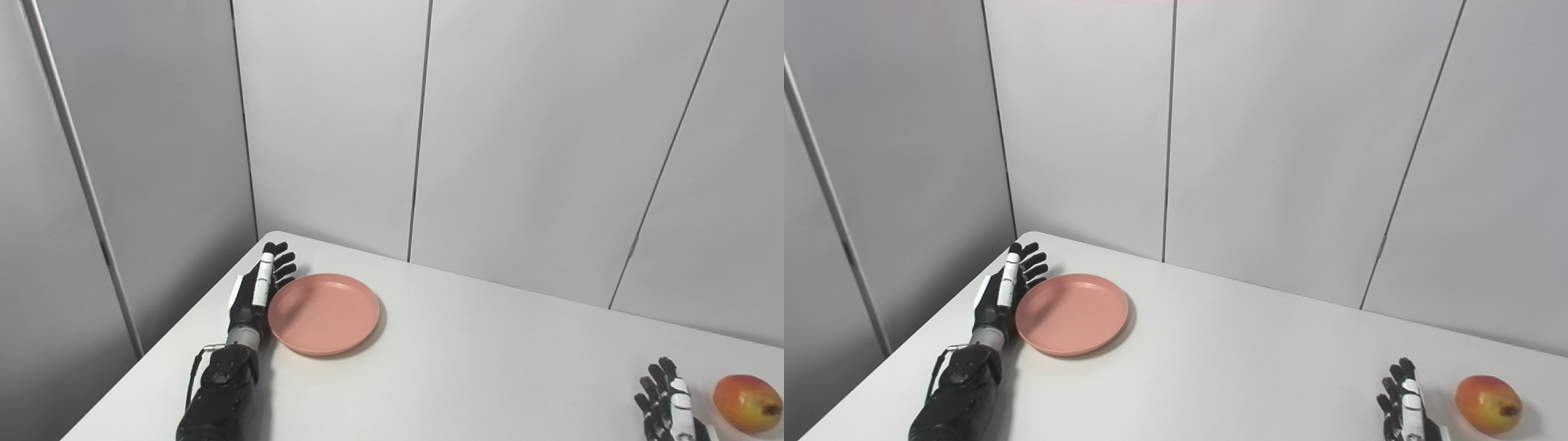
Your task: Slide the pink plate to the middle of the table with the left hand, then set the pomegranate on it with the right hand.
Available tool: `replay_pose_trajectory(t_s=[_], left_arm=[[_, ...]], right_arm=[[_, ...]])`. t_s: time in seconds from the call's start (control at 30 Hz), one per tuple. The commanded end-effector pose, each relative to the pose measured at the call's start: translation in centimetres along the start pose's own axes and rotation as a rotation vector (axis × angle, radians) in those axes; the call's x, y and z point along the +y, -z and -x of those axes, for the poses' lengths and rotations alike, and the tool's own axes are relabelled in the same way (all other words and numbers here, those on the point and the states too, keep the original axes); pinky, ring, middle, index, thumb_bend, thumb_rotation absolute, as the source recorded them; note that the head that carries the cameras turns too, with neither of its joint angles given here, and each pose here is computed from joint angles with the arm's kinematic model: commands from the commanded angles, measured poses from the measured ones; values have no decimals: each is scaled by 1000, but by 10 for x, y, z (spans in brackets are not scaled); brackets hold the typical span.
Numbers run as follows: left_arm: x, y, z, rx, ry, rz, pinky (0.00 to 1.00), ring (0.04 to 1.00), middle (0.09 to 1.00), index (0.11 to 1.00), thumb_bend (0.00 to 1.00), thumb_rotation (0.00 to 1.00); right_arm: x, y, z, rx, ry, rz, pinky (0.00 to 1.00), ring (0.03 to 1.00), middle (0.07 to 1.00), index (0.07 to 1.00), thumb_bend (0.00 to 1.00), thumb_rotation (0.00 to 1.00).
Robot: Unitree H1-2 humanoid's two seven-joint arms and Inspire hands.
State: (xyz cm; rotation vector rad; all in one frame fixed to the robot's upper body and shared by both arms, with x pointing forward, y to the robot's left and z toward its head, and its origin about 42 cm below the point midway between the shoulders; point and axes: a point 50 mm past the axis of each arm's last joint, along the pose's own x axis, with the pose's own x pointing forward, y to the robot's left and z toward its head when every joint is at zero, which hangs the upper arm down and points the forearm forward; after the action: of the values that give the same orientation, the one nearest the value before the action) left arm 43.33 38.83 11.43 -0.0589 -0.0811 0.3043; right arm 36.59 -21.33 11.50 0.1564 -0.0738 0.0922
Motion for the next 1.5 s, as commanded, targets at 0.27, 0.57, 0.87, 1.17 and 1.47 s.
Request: replay_pose_trajectory(t_s=[0.27,0.57,0.87,1.17,1.47], left_arm=[[-37,-13,-10,-42,104,38,830,855,853,839,655,1000],[-64,-11,-1,-36,166,19,838,863,862,851,652,1000],[-85,-10,7,-14,218,11,864,874,872,866,630,1000],[-105,-8,16,9,265,33,849,870,869,860,638,1000],[-111,-10,24,25,298,11,881,895,887,879,633,1000]], right_arm=[[7,-18,-11,-68,-18,19,1000,1000,1000,1000,288,973],[6,-16,-12,-74,-18,23,1000,1000,1000,1000,282,978],[5,-12,-14,-79,-18,24,1000,1000,1000,1000,306,947],[2,-5,-16,-76,-24,30,1000,994,1000,1000,369,918],[7,-3,-17,-60,-24,27,1000,974,987,985,482,844]])
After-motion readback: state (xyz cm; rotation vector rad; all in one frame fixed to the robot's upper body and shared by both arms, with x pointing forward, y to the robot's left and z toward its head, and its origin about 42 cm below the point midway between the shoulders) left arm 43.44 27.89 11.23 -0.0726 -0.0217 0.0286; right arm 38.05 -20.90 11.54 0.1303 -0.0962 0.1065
